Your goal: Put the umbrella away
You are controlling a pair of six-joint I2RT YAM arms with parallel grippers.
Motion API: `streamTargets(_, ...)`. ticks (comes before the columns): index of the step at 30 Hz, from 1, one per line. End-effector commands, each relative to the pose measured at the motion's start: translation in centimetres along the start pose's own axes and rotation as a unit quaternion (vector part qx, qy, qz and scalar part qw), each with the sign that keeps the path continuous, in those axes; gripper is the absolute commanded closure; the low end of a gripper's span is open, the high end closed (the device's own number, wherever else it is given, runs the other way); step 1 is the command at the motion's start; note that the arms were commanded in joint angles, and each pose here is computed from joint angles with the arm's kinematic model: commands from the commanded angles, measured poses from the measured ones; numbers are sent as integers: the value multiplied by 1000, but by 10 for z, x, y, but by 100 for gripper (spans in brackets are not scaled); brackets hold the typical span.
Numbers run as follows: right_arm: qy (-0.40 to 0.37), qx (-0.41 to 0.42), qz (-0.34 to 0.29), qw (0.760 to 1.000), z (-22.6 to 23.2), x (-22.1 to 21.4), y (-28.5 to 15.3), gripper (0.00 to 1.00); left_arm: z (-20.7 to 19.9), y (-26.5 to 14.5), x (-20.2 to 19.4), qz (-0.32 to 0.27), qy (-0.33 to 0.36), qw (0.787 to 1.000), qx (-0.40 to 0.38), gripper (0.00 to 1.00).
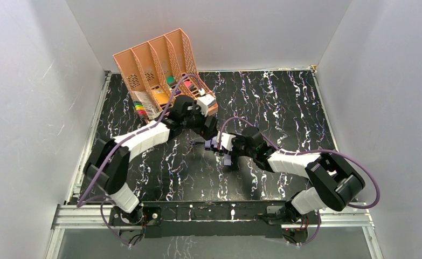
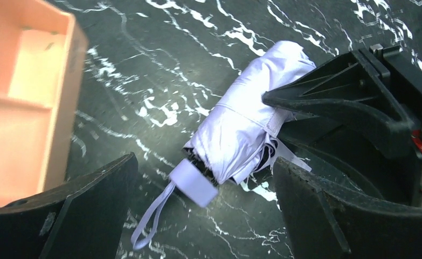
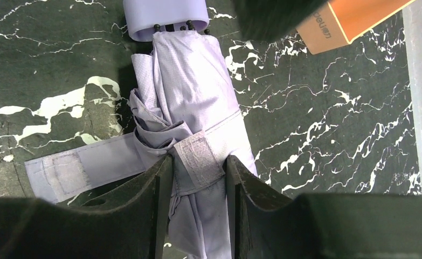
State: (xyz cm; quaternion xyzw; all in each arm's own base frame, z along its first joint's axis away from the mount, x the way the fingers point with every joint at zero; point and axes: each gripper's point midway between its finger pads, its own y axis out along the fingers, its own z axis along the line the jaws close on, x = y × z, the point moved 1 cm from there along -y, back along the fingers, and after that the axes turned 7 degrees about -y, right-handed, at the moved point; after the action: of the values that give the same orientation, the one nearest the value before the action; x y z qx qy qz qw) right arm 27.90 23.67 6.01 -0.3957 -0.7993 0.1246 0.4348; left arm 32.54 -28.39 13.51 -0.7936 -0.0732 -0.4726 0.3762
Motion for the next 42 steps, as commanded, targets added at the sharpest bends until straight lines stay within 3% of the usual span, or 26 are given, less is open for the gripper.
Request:
streamTargets(1, 14, 66, 93, 993, 45, -49, -9, 54, -19, 20, -15, 66, 23, 992, -107, 4)
streamTargets(12, 16, 77, 84, 993, 50, -45, -9, 54, -24, 53, -24, 115, 49, 973, -196, 4)
streamTargets(24, 22, 85, 80, 993, 50, -40, -9, 54, -23, 64, -58, 165, 19, 958, -235, 12)
streamTargets(32, 25, 78, 75, 994, 47, -37, -10, 55, -24, 70, -86, 214, 17, 953, -212, 29)
streamTargets(39, 29, 61, 55, 996, 39, -28, -13, 55, -20, 67, -115, 253, 20, 950, -183, 54)
streamTargets(42, 30, 54, 47, 997, 35, -24, -14, 55, -16, 66, -130, 277, 19, 947, -164, 71)
